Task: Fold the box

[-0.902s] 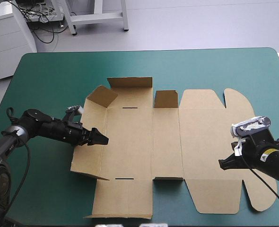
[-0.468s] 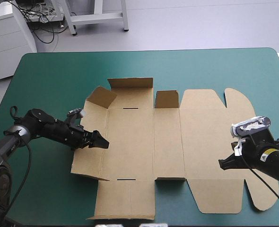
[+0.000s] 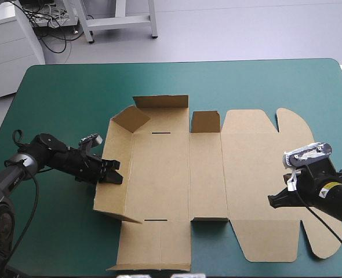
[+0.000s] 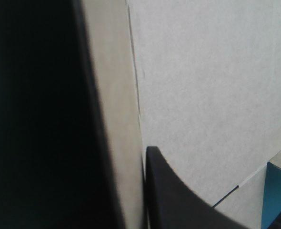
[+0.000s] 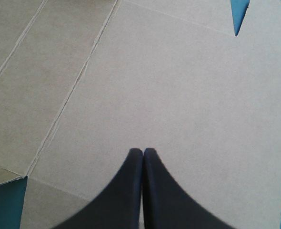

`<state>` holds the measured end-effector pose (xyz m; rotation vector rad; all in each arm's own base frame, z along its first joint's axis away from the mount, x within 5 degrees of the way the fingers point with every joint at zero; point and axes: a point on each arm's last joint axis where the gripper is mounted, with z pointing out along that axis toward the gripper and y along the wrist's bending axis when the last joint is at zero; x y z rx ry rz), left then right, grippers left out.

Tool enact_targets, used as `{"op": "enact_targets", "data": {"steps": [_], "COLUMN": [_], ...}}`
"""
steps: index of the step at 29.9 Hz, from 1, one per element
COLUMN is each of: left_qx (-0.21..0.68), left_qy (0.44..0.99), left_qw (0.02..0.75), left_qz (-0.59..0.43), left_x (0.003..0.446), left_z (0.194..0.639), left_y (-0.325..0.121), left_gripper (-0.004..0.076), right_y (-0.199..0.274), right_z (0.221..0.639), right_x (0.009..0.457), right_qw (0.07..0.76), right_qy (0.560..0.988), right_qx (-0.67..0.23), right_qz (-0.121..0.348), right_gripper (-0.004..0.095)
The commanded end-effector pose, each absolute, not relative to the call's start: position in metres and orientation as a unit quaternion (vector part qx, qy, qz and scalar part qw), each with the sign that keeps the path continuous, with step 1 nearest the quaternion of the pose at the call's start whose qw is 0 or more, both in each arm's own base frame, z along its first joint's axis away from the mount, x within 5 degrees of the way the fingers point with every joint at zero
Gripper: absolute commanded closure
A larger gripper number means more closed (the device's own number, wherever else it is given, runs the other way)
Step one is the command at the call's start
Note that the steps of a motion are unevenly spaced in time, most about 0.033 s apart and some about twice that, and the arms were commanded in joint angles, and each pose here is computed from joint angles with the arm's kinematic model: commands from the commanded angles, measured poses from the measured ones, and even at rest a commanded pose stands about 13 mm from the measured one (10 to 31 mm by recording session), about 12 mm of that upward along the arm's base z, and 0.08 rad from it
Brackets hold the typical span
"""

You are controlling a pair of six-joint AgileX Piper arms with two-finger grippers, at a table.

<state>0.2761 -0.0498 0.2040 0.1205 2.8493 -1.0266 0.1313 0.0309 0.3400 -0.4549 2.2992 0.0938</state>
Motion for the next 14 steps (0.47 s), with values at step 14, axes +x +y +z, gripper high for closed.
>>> {"op": "enact_targets", "data": {"steps": [14], "left_qx": [0.091], "left_qy": [0.926], "left_qw": [0.078], "left_qz": [-0.359], "left_x": [0.2724], "left_z": [0.2237], "left_y": [-0.0550], "left_gripper": [0.0756], "right_y": [0.0303], "right_z": [0.3516], "right_x": [0.1333], "right_qw": [0.426], "right_qy": [0.887], "right_qx": [-0.178], "right_qz": [0.033], "right_gripper": [0.0931]}}
